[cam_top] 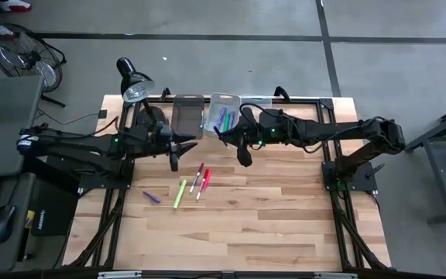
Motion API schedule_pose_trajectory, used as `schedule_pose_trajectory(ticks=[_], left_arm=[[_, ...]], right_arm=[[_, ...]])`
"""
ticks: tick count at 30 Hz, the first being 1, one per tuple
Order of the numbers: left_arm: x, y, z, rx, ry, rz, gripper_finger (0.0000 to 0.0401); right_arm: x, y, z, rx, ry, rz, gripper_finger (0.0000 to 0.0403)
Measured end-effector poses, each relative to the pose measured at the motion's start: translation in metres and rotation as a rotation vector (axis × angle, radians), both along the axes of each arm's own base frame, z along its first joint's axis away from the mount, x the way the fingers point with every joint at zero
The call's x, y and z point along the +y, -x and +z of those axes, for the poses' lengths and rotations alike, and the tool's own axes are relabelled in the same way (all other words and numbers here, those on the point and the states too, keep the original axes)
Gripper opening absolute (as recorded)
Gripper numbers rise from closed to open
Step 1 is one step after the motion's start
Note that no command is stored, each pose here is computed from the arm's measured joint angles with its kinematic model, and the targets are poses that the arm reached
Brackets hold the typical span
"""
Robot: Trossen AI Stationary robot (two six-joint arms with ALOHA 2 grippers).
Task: Pick & Place Markers
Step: Put the black marker into the black bin
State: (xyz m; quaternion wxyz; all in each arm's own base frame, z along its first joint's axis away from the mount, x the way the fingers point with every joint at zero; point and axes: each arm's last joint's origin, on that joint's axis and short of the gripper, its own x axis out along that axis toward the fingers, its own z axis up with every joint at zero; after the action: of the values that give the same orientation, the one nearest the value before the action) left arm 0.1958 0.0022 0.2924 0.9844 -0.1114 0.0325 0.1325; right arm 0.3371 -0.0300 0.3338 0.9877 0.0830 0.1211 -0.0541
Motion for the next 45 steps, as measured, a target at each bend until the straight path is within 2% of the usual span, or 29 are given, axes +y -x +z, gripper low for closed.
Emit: schedule_pose_trajectory(ticks=[3, 10, 13, 31, 45], left_arm=[[0.004, -0.009, -0.002, -0.015, -0.003, -0.027, 0.0132], [0.007, -0.034, -0.013, -0.036, -0.001, -0.047, 0.0197], [0.006, -0.044, -0.018, -0.058, 0.000, -0.059, 0.0212], [0.004, -0.075, -0.020, -0.059, 0.014, -0.158, 0.0216], [0.008, -0.077, -0.010, -0.191, 0.000, -0.090, 0.0216]], right_arm=[[0.000, 0.000, 0.001, -0.006, 0.000, 0.000, 0.0032], [0.000, -0.001, 0.003, -0.038, -0.021, -0.006, 0.0037], [0.000, -0.001, 0.003, -0.038, -0.019, -0.005, 0.0034], [-0.001, -0.001, 0.005, -0.059, -0.010, -0.022, 0.0037], [-0.001, -0.001, 0.006, -0.060, -0.012, -0.014, 0.0039]])
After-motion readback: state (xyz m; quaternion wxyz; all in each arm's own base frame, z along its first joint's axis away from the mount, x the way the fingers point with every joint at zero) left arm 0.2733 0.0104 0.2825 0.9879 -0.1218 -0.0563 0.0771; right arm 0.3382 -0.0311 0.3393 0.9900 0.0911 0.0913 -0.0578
